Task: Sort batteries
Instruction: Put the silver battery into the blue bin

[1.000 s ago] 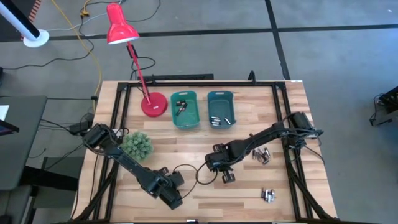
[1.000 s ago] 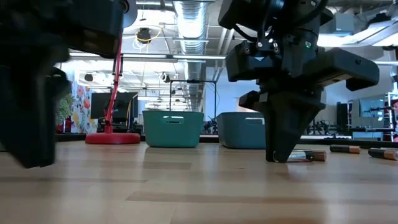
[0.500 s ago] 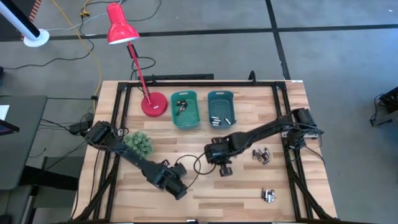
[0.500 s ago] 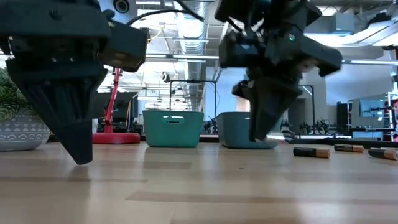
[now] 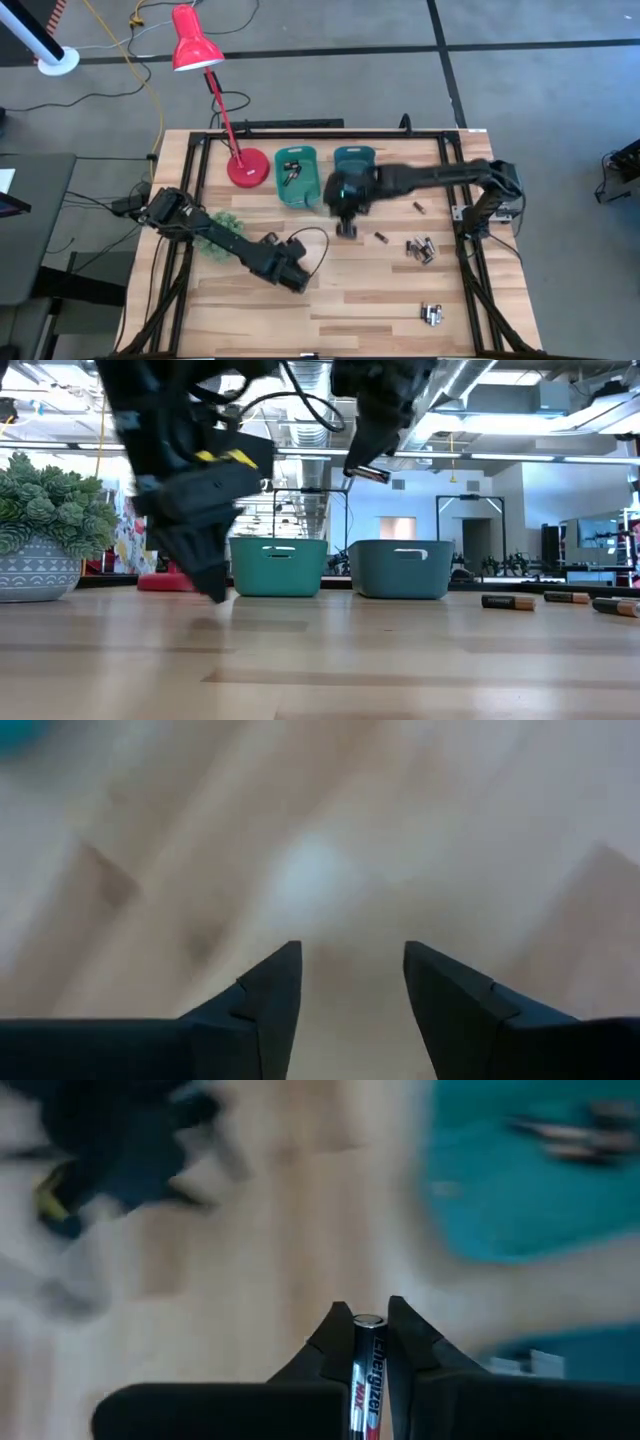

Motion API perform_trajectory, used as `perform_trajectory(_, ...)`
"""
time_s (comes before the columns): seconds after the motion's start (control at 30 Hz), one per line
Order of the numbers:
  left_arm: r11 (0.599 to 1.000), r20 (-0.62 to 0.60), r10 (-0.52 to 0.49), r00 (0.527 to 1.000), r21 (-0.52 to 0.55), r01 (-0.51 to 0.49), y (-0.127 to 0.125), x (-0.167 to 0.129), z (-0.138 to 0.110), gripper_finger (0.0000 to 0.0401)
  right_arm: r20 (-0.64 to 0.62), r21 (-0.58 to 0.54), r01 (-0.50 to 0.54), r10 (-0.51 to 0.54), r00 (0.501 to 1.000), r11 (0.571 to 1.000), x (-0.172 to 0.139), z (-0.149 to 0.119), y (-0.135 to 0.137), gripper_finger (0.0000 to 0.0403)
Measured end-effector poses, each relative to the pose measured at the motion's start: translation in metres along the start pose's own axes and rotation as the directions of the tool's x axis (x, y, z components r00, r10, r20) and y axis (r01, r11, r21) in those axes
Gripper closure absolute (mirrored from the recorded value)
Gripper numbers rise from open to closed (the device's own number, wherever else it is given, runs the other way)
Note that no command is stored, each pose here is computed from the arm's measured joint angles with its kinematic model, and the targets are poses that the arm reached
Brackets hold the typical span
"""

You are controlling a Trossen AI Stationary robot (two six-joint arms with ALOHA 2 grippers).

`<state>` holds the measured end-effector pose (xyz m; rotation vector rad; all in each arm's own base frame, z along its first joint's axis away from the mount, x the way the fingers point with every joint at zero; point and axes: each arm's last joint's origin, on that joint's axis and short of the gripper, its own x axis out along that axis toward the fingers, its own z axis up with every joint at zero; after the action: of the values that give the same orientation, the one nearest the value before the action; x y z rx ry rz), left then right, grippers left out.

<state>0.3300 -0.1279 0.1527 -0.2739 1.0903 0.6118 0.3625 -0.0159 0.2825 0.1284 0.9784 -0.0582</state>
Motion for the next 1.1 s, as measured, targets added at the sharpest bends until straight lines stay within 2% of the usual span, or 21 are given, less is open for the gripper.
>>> perform_trajectory(0.07,0.999,0.022,0.025,0.999,0.047,-0.026,0.006,0.005,0.009,0.0230,0.000,0.068,0.079,-0.079,0.997,0.995,-0.006,0.005,-0.025,0.0371)
perform_trajectory(0.2,0.991,0.043,0.025,0.999,0.130,-0.031,0.019,0.021,0.020,0.0230,-0.037,0.216,0.169,-0.165,0.986,0.962,-0.008,0.000,-0.084,0.0374)
perform_trajectory(0.37,0.992,0.027,-0.004,1.000,0.130,0.000,0.040,0.041,0.028,0.0230,-0.108,0.416,0.231,-0.204,0.973,0.880,0.001,-0.034,-0.148,0.0374)
perform_trajectory(0.47,0.987,0.003,-0.038,0.999,0.156,0.037,0.047,0.047,0.036,0.0230,-0.122,0.523,0.227,-0.191,0.974,0.822,0.005,-0.052,-0.171,0.0371)
perform_trajectory(0.67,0.970,0.058,-0.095,0.994,0.232,0.079,0.050,0.052,0.057,0.0230,-0.101,0.529,0.193,-0.165,0.981,0.826,0.035,-0.056,-0.177,0.0367)
perform_trajectory(0.83,0.951,0.077,-0.106,0.991,0.299,0.079,0.052,0.053,0.065,0.0230,-0.205,0.519,0.207,-0.114,0.972,0.829,0.072,-0.064,-0.176,0.0367)
perform_trajectory(1.1,0.931,0.060,-0.126,0.990,0.351,0.097,0.053,0.054,0.066,0.0230,-0.233,0.527,0.217,-0.106,0.967,0.822,0.078,-0.066,-0.178,0.0330)
